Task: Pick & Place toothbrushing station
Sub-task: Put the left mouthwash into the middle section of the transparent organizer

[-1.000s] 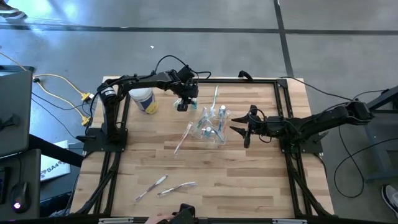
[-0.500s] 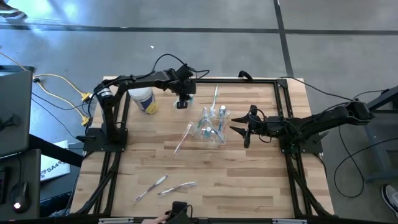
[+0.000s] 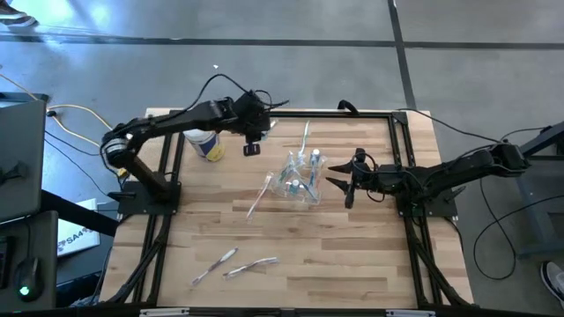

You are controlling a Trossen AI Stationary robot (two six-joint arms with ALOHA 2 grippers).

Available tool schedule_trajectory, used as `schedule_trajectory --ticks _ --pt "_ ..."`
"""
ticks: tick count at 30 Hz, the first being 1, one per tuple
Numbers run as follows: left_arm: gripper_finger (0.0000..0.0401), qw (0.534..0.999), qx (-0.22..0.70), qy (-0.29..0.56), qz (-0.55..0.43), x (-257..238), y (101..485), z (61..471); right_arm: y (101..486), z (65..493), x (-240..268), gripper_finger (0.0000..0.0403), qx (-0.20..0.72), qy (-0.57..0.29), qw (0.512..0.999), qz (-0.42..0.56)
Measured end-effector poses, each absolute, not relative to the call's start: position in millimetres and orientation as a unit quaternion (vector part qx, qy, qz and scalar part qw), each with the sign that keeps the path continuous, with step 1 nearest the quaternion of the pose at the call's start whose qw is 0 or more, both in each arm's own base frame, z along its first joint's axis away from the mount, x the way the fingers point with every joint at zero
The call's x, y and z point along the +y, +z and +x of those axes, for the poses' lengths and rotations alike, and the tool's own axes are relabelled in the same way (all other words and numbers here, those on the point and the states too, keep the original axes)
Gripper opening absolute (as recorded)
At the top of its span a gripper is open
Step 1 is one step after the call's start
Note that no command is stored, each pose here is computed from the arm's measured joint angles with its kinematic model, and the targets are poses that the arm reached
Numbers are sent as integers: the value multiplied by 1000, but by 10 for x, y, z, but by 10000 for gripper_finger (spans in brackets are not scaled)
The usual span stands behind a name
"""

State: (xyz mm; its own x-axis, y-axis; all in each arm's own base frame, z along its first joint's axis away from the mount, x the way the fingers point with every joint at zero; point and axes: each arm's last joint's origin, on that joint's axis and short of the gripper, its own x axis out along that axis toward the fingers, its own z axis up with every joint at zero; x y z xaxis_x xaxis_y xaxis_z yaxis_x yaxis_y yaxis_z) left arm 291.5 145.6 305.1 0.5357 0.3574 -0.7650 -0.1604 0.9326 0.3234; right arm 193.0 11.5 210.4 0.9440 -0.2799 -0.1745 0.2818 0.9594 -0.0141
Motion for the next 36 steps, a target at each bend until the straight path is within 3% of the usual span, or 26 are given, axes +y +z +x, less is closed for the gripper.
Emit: schedule_trajectory --ticks 8,19,25,31,36 --pt "92 868 463 154 90 691 3338 2731 2102 1929 117 151 89 -138 986 6" --pt "92 925 376 53 5 -171 3515 2773 2098 1929 116 151 91 -138 986 4" --pt "92 942 334 19 -17 -304 3411 3081 2092 1927 117 151 94 -138 986 3" --pt "92 935 352 42 -22 -155 3200 3299 2089 1928 120 151 96 -132 987 4" --pt "92 936 349 12 -48 -61 3085 3453 2082 1927 125 151 100 -124 987 4"
